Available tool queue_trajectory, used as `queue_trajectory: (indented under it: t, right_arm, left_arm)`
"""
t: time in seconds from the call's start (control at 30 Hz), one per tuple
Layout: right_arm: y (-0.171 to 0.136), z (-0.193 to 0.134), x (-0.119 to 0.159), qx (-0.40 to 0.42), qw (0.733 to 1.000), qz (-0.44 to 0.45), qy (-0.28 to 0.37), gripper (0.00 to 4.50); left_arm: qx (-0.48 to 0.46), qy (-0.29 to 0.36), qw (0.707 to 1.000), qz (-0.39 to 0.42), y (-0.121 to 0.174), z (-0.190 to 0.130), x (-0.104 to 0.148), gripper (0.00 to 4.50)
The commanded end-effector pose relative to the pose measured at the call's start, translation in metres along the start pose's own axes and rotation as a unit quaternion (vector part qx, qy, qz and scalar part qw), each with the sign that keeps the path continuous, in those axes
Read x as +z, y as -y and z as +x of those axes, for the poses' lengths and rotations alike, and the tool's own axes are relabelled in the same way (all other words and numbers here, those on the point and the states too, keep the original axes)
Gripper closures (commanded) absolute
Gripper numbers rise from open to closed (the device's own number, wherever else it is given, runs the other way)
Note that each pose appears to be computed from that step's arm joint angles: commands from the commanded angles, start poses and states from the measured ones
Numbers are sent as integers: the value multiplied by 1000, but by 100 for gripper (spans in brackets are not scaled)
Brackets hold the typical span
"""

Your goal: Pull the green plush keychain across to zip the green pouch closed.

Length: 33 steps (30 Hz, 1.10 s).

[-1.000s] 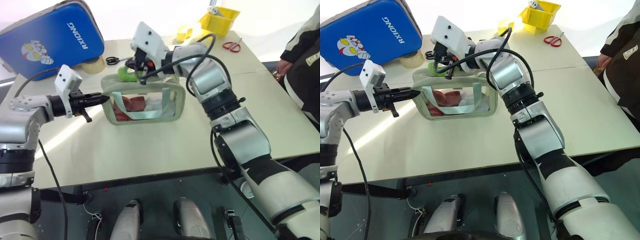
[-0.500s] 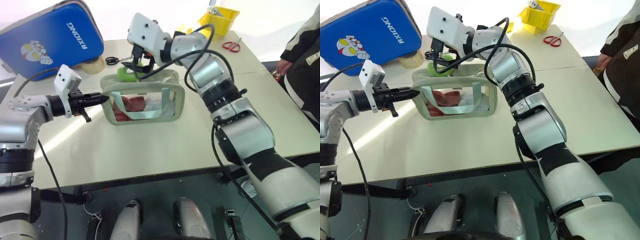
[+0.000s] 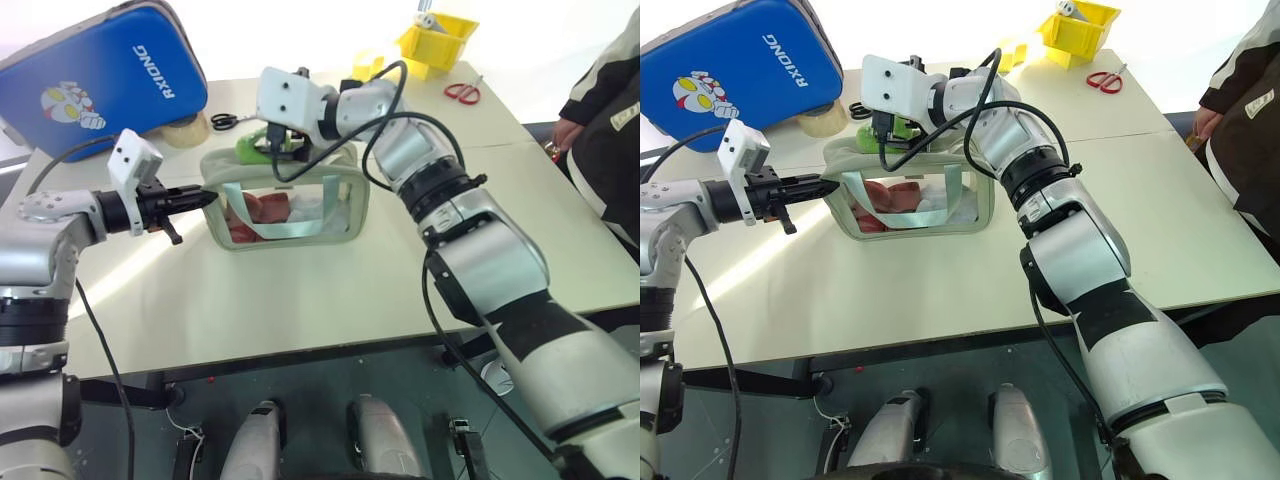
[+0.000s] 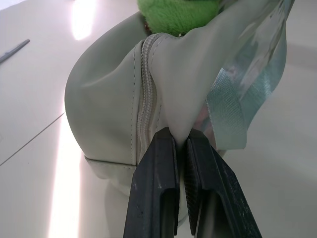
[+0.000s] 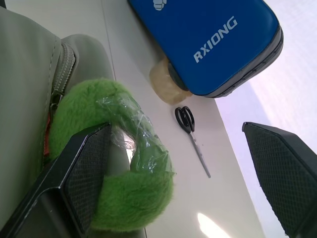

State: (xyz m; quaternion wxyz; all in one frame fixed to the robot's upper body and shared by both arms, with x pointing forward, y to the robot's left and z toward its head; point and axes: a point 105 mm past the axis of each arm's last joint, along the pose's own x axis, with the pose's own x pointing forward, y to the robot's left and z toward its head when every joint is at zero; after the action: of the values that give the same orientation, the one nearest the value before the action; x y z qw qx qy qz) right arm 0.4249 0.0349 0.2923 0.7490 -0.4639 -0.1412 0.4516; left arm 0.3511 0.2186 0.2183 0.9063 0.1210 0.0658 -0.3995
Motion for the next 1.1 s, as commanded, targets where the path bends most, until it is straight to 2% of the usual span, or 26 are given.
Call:
queue_trajectory:
  t: [0.03, 0.13, 0.3, 0.33, 0.53, 0.73, 0.87, 1.1]
  right_arm:
    - [11, -1, 12, -9, 1000, 4, 10, 33]
    - [11, -2, 10, -7, 1000, 16, 10, 140]
    - [12, -5, 8, -7, 999, 30, 12, 406]
    - [13, -5, 8, -8, 999, 32, 13, 443]
    - [18, -21, 0, -4, 997, 67, 24, 443]
    - [41, -56, -16, -54, 994, 92, 13, 443]
    - [50, -82, -39, -102, 987, 119, -19, 443]
    - [47, -121, -83, -159, 972, 153, -81, 443]
  left_arm:
    - [13, 16, 1000, 16, -3, -8, 11, 450]
    - [16, 17, 1000, 16, -5, -8, 12, 450]
    - [17, 18, 1000, 18, -5, -7, 13, 450]
    - [17, 18, 1000, 18, -5, -7, 13, 450]
    - [19, 18, 999, 20, -6, -7, 14, 450]
    - [18, 19, 999, 21, -6, -6, 15, 450]
    - [17, 19, 999, 21, -6, -6, 15, 450]
    - [12, 18, 1000, 22, -8, -4, 17, 450]
